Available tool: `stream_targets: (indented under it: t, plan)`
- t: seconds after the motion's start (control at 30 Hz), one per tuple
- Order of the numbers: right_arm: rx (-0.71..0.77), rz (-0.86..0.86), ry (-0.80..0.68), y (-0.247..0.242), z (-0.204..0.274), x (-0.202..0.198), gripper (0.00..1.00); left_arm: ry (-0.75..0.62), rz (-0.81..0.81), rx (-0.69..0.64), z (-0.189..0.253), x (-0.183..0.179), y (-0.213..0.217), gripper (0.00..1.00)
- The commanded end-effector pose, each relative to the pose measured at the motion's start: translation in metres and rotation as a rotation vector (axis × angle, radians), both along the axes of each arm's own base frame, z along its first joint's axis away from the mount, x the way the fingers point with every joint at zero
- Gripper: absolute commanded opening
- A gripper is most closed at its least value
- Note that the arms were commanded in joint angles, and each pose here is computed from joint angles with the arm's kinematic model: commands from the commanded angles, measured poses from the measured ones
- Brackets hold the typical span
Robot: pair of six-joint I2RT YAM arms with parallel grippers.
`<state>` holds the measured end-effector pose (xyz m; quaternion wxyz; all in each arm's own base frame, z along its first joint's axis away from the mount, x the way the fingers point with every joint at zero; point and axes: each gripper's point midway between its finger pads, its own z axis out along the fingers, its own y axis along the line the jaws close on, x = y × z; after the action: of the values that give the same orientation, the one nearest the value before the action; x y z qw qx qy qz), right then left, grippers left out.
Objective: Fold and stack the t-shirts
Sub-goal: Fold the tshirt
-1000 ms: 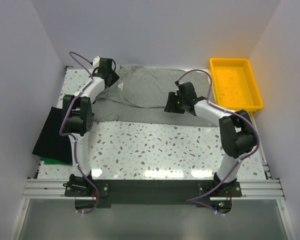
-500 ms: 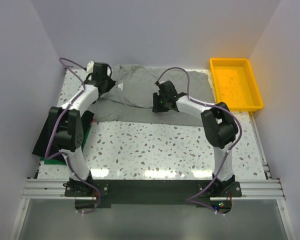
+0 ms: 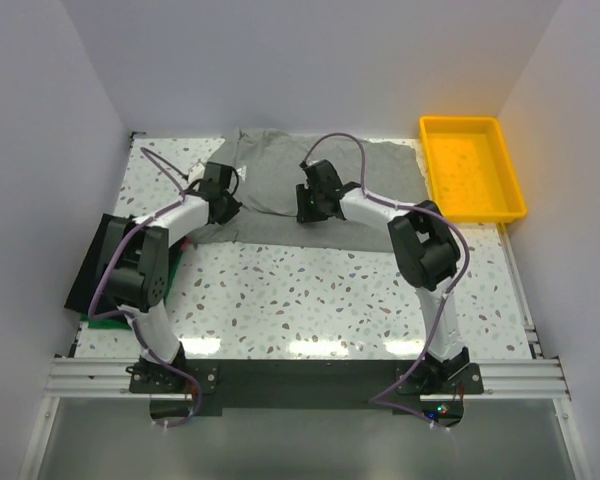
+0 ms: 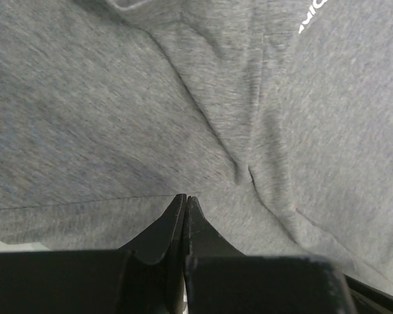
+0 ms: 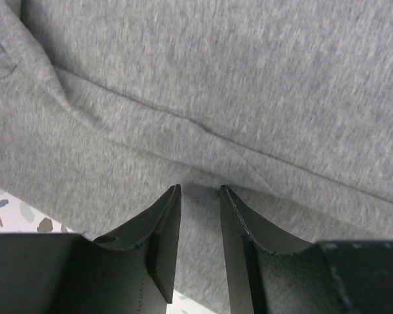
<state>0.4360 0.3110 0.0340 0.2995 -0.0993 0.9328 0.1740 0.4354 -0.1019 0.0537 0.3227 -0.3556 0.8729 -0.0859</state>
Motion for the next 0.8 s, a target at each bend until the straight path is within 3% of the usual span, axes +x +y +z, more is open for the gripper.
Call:
stream_targets:
  t: [0.0,0.53,0.77]
  plan:
    - [-0.01,-0.013,-0.044,0.003,0.012,0.019,0.34,-0.005,0.057,0.037,-0.005,0.004,0.012,0.0]
    - [-0.075,-0.052,-0.127,0.003,0.019,0.067,0.38,0.095,0.102,0.117,-0.027,-0.015,0.032,0.0]
    - [-0.064,-0.065,-0.163,-0.005,0.044,0.075,0.4,-0.042,0.062,0.061,0.008,-0.003,0.036,0.0]
